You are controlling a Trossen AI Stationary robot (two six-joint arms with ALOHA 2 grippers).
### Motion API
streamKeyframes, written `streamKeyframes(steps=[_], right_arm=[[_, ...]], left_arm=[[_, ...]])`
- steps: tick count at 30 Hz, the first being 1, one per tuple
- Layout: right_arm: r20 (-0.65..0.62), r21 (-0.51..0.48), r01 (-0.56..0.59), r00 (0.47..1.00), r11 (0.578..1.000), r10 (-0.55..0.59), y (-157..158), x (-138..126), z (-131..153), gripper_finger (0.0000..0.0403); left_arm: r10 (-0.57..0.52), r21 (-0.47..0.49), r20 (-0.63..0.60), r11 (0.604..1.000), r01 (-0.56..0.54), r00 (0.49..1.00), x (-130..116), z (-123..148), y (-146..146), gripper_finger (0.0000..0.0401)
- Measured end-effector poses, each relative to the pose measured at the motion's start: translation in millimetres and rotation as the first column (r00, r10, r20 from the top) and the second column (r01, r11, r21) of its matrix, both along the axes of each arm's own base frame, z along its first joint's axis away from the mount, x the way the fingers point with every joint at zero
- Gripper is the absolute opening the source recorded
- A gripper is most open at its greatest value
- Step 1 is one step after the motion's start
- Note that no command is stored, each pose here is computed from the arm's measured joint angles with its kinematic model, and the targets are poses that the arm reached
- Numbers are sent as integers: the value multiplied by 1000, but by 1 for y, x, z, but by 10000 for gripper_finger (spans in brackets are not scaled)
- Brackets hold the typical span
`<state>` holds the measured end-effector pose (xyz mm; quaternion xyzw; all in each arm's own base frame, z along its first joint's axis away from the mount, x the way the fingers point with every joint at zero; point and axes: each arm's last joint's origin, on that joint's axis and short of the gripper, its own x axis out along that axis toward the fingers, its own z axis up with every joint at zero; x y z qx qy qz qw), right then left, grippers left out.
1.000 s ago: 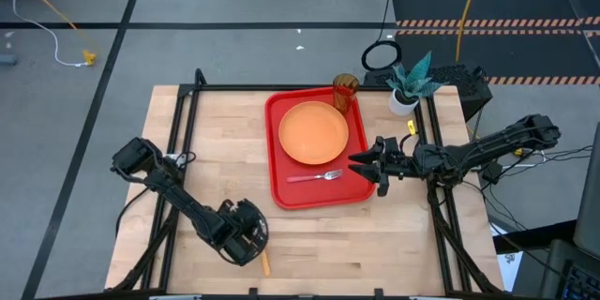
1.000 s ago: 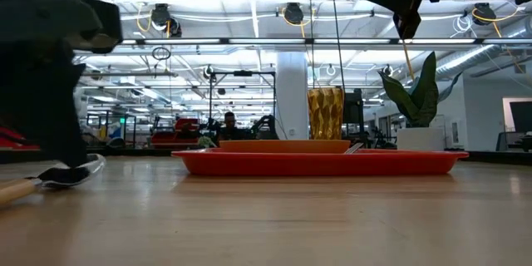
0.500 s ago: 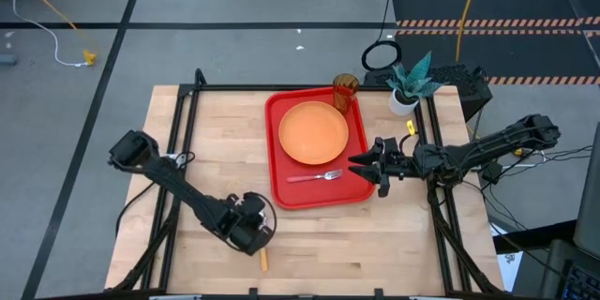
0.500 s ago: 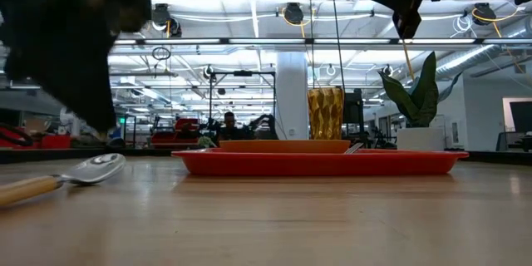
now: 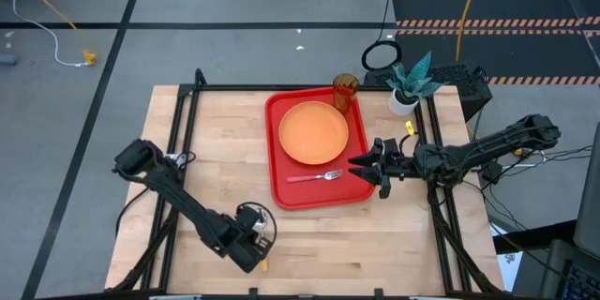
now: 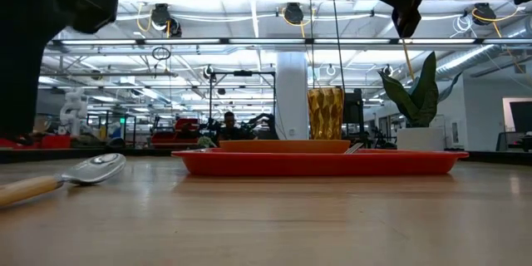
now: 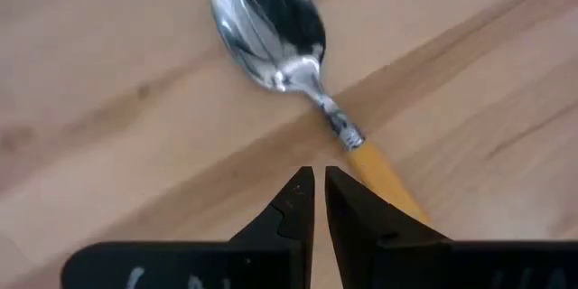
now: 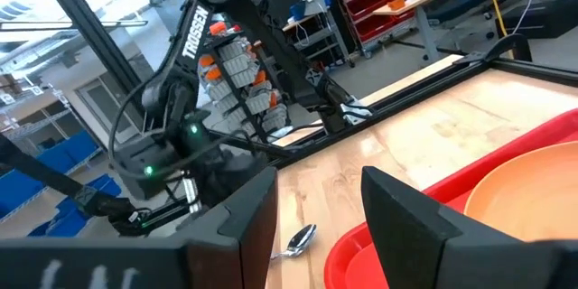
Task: Pick and place plate/cup/fork/spoon on tray
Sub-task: Put the yellow spoon on the red serving tray to the bottom of the pink fork
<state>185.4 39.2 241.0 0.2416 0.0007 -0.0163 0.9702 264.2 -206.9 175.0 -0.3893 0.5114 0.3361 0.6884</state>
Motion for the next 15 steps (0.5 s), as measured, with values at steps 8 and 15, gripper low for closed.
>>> streamKeyframes(steps=[8,15], right_arm=[[0,-5,0,1000,1000,0,0,0,0,155],[12,5,-28,1000,1000,28,1,0,1,155]], left_arm=[[44,-72,74,997,-39,996,14,-11,-8,43],[127,-44,38,991,-125,991,10,-12,-3,112]])
